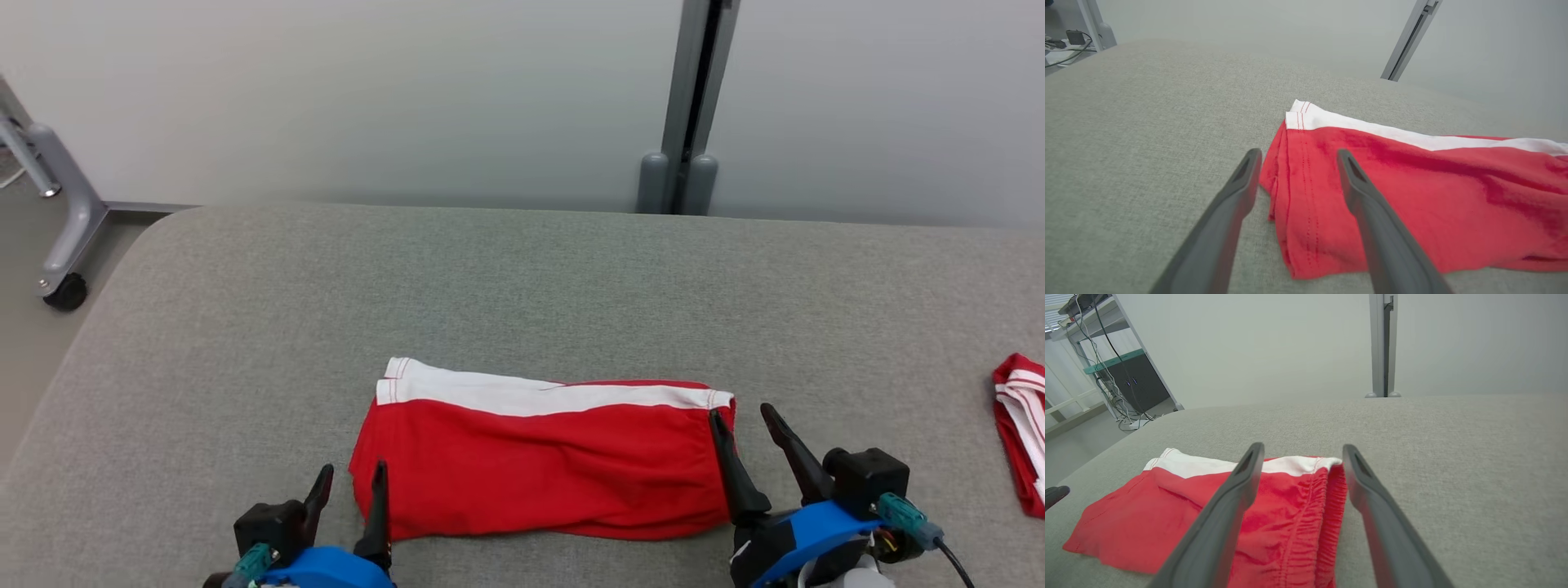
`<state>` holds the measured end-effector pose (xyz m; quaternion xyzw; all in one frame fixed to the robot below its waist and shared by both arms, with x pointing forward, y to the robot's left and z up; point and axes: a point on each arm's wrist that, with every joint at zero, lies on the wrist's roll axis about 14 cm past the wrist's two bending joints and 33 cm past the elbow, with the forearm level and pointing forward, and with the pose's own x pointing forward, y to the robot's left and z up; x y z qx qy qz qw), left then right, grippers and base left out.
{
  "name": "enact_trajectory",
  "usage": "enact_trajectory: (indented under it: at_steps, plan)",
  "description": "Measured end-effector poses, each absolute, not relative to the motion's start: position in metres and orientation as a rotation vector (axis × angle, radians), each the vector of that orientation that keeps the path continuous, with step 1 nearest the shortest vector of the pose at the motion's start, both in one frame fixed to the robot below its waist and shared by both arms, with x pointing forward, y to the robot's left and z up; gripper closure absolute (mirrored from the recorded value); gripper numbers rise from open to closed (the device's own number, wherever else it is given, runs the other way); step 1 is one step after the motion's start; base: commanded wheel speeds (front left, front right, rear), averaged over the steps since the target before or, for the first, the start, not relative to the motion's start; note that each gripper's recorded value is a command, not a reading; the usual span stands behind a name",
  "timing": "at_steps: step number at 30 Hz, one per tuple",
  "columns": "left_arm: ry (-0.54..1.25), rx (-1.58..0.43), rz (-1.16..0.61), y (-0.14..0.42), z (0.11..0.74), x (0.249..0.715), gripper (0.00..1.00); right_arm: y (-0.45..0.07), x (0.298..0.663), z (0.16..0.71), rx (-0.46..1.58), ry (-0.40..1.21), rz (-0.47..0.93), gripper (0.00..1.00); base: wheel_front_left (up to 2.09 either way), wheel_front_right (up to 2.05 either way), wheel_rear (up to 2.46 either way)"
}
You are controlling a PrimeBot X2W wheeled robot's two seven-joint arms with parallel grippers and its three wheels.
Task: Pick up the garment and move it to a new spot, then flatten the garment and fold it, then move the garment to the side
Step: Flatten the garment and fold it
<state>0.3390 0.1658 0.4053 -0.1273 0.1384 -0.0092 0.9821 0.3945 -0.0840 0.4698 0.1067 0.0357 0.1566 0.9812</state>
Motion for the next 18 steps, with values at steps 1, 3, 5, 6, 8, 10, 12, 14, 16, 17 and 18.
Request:
enact_trajectory:
  at_steps: [1, 3, 5, 6, 8, 10, 12, 14, 16, 17, 18]
  plan:
    - [0.278, -0.259, -0.019, 0.166, 0.405, 0.336, 0.00, -0.081, 0.397, 0.468, 0.213, 0.080, 0.322, 0.00, 0.00, 0.00, 0.00]
    - [0.287, -0.280, 0.000, 0.169, 0.400, 0.329, 0.00, -0.077, 0.400, 0.460, 0.202, 0.108, 0.331, 0.00, 0.00, 0.00, 0.00]
    - [0.292, -0.279, 0.007, 0.172, 0.398, 0.324, 0.00, -0.078, 0.400, 0.445, 0.197, 0.153, 0.324, 0.00, 0.00, 0.00, 0.00]
    - [0.297, -0.281, 0.008, 0.172, 0.396, 0.323, 0.00, -0.078, 0.400, 0.437, 0.190, 0.181, 0.321, 0.00, 0.00, 0.00, 0.00]
    - [0.310, -0.280, 0.014, 0.173, 0.392, 0.319, 0.00, -0.079, 0.396, 0.418, 0.183, 0.242, 0.314, 0.00, 0.00, 0.00, 0.00]
    - [0.324, -0.283, 0.022, 0.175, 0.387, 0.316, 0.00, -0.080, 0.391, 0.402, 0.180, 0.296, 0.311, 0.00, 0.00, 0.00, 0.00]
    - [0.332, -0.281, 0.031, 0.179, 0.384, 0.314, 0.00, -0.078, 0.385, 0.387, 0.194, 0.349, 0.310, 0.00, 0.00, 0.00, 0.00]
    - [0.338, -0.281, 0.034, 0.180, 0.382, 0.313, 0.00, -0.075, 0.378, 0.375, 0.206, 0.396, 0.313, 0.00, 0.00, 0.00, 0.00]
    - [0.344, -0.278, 0.033, 0.179, 0.381, 0.313, 0.00, -0.069, 0.376, 0.371, 0.219, 0.416, 0.325, 0.00, 0.00, 0.00, 0.00]
    - [0.347, -0.275, 0.032, 0.179, 0.380, 0.313, 0.00, -0.067, 0.376, 0.370, 0.237, 0.422, 0.326, 0.00, 0.00, 0.00, 0.00]
    - [0.349, -0.274, 0.032, 0.179, 0.379, 0.314, 0.00, -0.065, 0.375, 0.370, 0.251, 0.426, 0.329, 0.00, 0.00, 0.00, 0.00]
